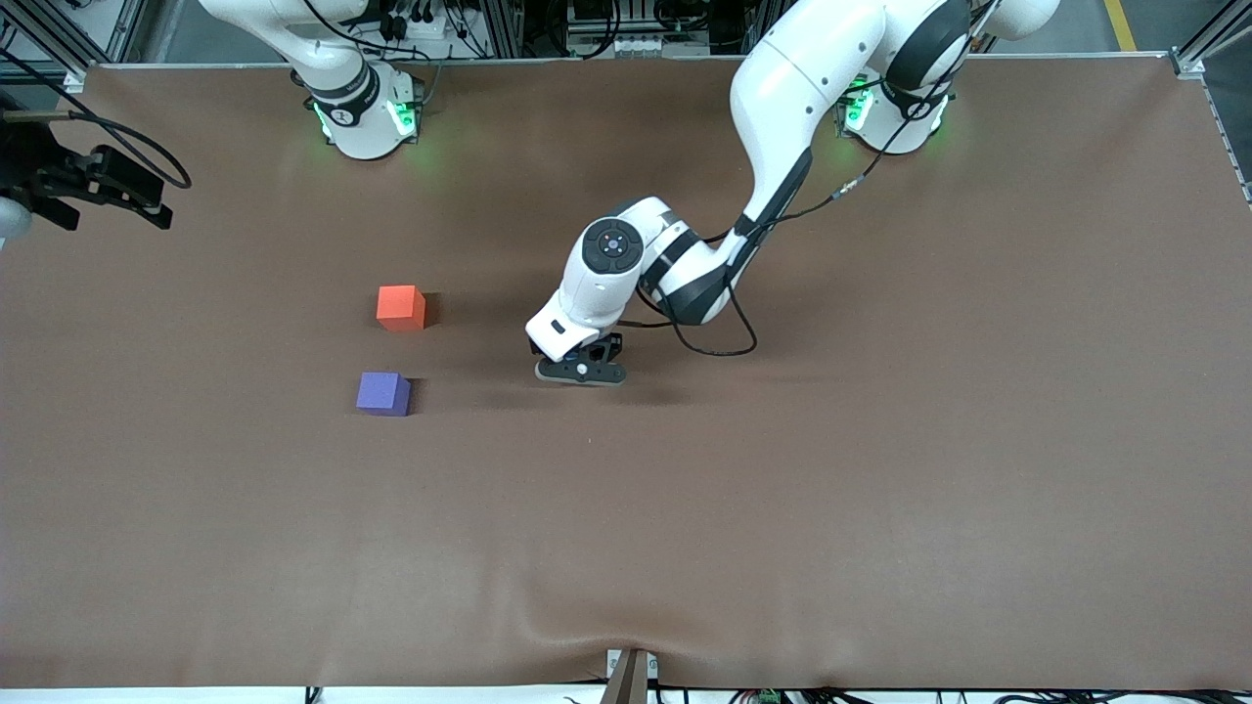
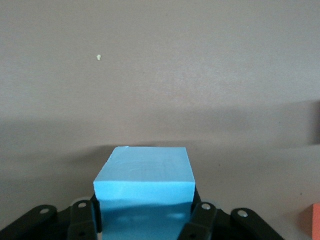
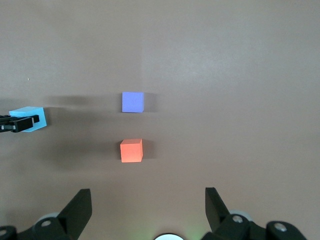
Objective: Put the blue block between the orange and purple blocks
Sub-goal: 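Carry the light blue block with the left gripper toward the table middle, then set down the blue block with the left gripper while the right gripper approaches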
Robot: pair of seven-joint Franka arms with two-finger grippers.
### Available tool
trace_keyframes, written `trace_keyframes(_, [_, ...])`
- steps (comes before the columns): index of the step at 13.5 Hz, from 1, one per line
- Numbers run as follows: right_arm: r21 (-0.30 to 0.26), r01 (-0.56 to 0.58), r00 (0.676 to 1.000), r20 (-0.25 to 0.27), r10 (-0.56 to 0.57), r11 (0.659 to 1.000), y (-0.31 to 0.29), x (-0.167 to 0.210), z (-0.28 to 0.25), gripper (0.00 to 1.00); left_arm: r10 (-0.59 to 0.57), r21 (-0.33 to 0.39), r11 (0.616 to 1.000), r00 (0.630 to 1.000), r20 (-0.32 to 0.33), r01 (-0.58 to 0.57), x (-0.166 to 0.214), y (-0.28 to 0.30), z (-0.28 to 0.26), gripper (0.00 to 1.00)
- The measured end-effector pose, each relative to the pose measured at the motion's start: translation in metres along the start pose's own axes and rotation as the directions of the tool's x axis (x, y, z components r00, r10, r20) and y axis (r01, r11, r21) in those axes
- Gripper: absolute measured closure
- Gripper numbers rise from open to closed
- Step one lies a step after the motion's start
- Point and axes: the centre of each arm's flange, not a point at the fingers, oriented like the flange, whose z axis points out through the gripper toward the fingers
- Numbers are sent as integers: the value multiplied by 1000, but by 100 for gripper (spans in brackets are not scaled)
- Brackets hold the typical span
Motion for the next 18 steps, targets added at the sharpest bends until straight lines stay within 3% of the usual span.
trace_keyframes(9, [-3,26,997,68,-25,1000,-14,24,37,0,-22,-34,999,1000,-21,21,-8,7,27,39])
trace_keyframes(13, [-4,37,993,115,-36,999,-22,47,73,0,-45,-27,999,999,-11,45,-11,10,25,4])
trace_keyframes(16, [-1,63,988,141,-62,998,-38,61,99,0,-80,-36,996,997,-16,79,-5,19,4,0])
trace_keyframes(18, [35,89,986,137,-93,995,-60,62,103,0,-103,-33,994,995,-17,103,2,28,-31,0])
